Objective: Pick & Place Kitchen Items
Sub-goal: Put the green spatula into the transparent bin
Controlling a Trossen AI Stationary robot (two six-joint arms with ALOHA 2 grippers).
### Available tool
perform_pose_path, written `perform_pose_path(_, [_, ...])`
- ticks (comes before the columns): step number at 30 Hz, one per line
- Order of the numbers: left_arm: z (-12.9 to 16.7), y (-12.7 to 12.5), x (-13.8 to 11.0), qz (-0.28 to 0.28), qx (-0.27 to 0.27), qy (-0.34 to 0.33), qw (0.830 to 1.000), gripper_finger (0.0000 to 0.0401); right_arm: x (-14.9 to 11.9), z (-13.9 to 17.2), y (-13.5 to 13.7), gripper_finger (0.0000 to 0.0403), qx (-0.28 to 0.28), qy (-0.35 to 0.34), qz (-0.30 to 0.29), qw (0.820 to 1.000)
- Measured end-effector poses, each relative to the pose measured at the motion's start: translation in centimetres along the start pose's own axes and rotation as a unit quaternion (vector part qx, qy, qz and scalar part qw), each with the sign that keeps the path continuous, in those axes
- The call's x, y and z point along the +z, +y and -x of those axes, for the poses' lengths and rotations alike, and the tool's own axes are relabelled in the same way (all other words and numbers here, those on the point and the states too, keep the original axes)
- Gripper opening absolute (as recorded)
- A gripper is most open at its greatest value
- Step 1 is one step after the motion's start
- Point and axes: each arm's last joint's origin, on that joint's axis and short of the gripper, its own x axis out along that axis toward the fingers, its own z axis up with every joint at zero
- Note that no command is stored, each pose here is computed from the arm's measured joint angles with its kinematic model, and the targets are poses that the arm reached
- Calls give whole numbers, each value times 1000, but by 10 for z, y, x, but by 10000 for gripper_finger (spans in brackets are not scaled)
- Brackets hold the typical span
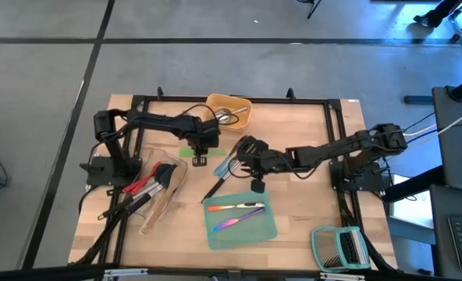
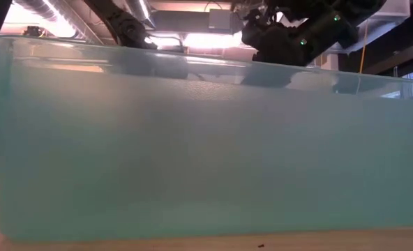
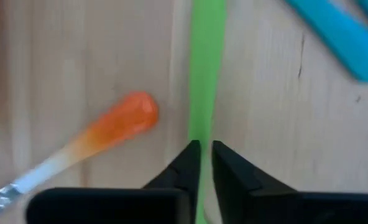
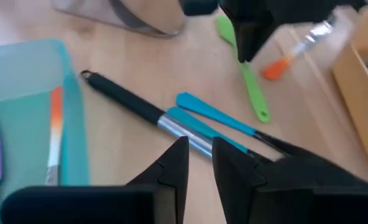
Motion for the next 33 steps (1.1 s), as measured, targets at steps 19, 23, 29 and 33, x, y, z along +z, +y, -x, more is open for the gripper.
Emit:
perform_pose_path(19, [-27, 7, -29, 36, 17, -28, 999, 92, 6, -10, -5, 199, -19, -48, 18, 998])
perform_pose_path(23, [-28, 7, -31, 31, 18, -25, 999, 22, 6, -10, -5, 199, -18, -48, 18, 999])
perform_pose_path(29, [-23, 7, -26, 43, 8, -31, 999, 21, 6, -10, -10, 199, -24, -46, 14, 999])
perform_pose_path(33, [-16, 5, -24, 56, -28, -41, 997, 21, 4, -11, -14, 199, -30, -31, 13, 999])
